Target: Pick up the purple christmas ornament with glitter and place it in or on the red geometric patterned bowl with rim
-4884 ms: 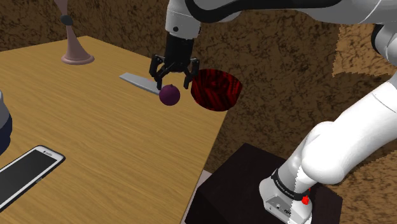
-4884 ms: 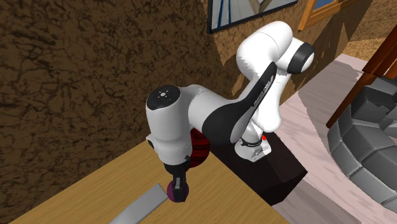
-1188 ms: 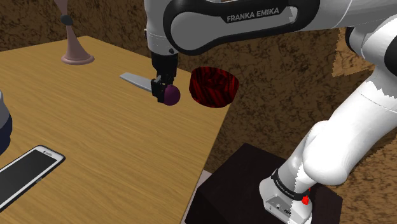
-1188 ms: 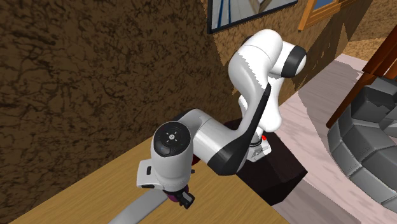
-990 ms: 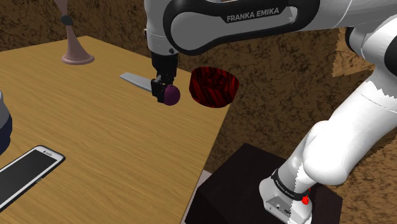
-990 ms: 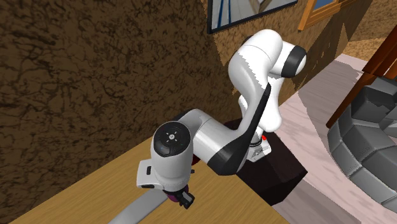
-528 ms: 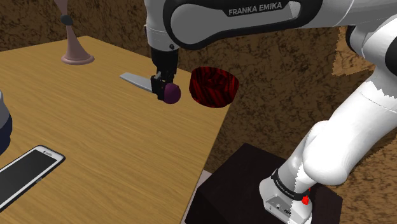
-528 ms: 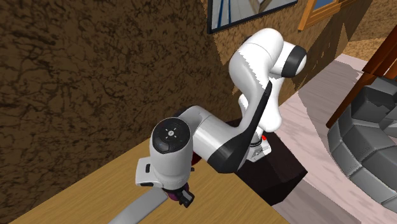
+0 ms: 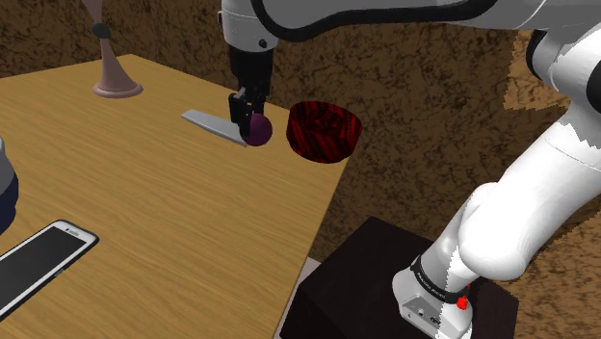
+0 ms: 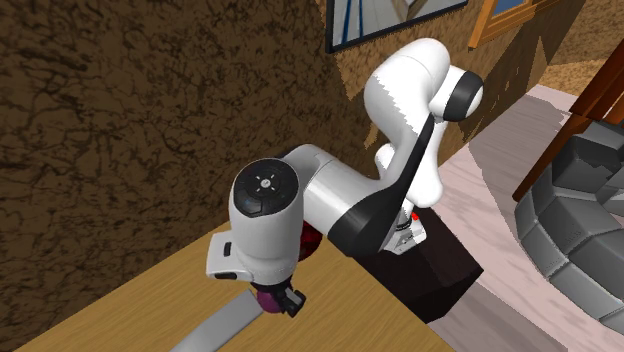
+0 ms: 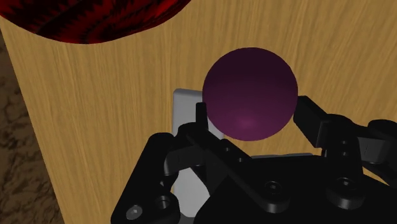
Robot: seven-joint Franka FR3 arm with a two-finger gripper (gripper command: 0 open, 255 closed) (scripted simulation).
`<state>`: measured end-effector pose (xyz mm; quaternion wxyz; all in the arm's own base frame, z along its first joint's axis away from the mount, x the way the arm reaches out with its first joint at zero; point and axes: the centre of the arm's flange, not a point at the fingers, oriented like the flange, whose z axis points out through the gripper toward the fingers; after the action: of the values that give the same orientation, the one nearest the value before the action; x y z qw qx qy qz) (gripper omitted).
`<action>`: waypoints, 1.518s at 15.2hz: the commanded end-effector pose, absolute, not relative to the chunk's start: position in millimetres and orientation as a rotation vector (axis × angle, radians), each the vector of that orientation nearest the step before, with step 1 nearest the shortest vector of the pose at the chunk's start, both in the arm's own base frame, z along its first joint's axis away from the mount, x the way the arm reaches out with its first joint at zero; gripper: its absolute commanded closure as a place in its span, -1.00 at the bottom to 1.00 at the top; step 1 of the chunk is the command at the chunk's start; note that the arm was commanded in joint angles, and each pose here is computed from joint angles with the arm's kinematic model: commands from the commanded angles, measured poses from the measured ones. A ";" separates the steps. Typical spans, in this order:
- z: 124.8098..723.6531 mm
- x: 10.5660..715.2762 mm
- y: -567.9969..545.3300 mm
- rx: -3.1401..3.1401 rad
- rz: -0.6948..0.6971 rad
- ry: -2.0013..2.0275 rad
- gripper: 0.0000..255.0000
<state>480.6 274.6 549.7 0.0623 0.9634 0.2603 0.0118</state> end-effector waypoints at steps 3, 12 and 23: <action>570.9 481.4 275.4 2.912 0.035 0.787 1.00; 618.4 481.4 275.4 2.912 0.035 0.787 1.00; 664.4 472.1 250.7 2.912 0.035 0.787 1.00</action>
<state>476.3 260.2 663.3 0.0625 0.9635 0.2600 0.0116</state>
